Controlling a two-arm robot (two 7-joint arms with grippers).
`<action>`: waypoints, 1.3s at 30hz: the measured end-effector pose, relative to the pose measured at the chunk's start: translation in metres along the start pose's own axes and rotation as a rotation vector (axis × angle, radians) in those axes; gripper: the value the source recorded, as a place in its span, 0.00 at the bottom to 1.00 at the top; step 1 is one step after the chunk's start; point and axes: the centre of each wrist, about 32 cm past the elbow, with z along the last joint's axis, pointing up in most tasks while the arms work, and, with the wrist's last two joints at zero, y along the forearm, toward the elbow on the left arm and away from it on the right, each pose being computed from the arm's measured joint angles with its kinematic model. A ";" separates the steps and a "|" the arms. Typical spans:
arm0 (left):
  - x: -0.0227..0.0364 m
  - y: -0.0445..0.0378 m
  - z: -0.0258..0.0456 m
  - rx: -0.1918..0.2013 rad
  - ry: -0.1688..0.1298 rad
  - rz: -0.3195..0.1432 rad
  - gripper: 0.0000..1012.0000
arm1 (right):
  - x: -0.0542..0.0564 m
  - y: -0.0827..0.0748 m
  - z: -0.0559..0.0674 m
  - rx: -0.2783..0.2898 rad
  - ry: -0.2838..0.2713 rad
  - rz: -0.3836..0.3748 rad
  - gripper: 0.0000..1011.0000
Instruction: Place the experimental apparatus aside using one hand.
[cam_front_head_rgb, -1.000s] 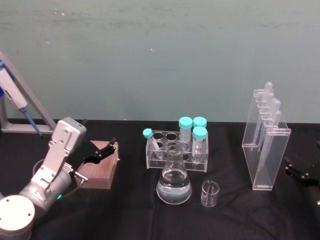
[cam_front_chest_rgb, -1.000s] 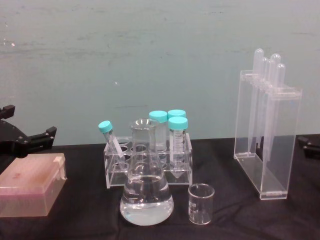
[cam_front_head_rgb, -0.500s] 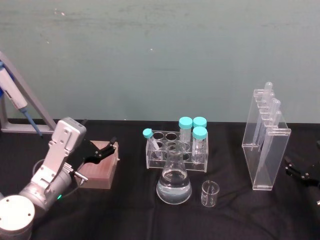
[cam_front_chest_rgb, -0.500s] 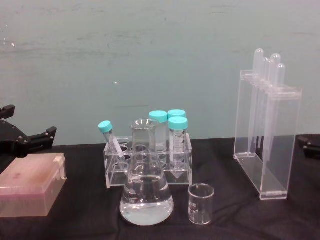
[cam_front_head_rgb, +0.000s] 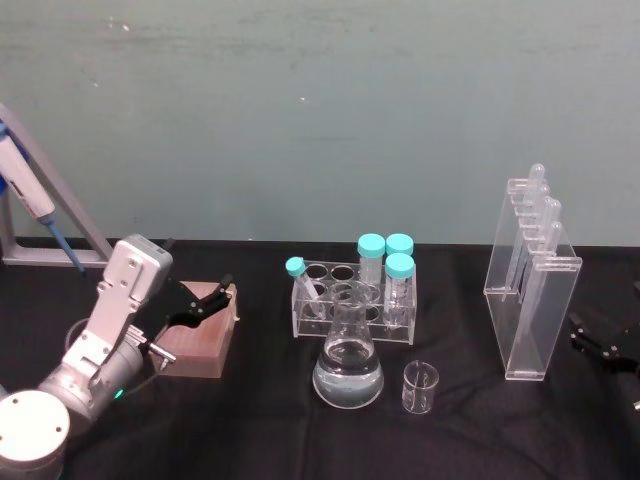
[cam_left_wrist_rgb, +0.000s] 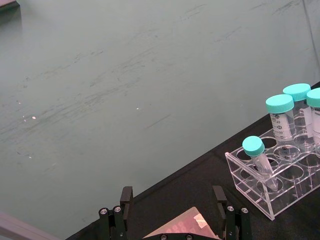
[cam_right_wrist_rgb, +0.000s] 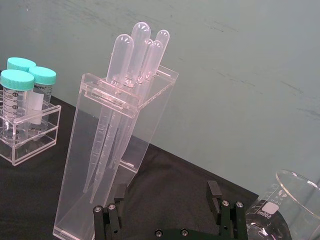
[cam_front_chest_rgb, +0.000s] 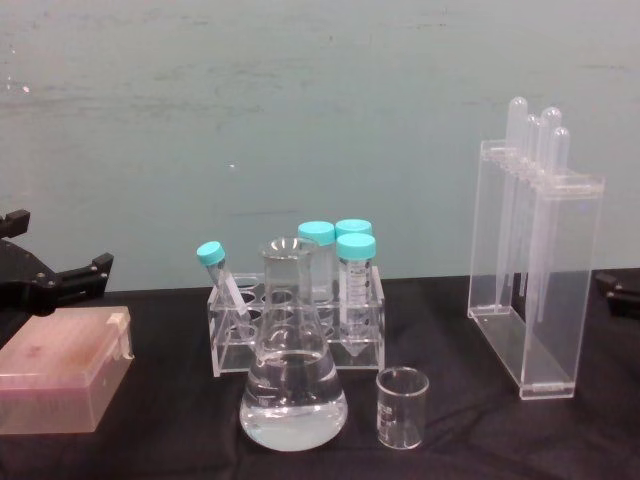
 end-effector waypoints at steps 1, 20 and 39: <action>0.0000 0.0000 0.0000 0.000 0.000 0.000 0.99 | 0.000 0.000 0.000 0.000 0.000 0.000 0.99; 0.0000 0.0000 0.0000 0.000 0.000 0.000 0.99 | -0.002 -0.008 0.010 -0.014 -0.005 -0.028 0.99; 0.0000 0.0000 0.0000 0.000 0.000 0.000 0.99 | -0.008 -0.034 0.043 0.031 -0.020 -0.081 0.99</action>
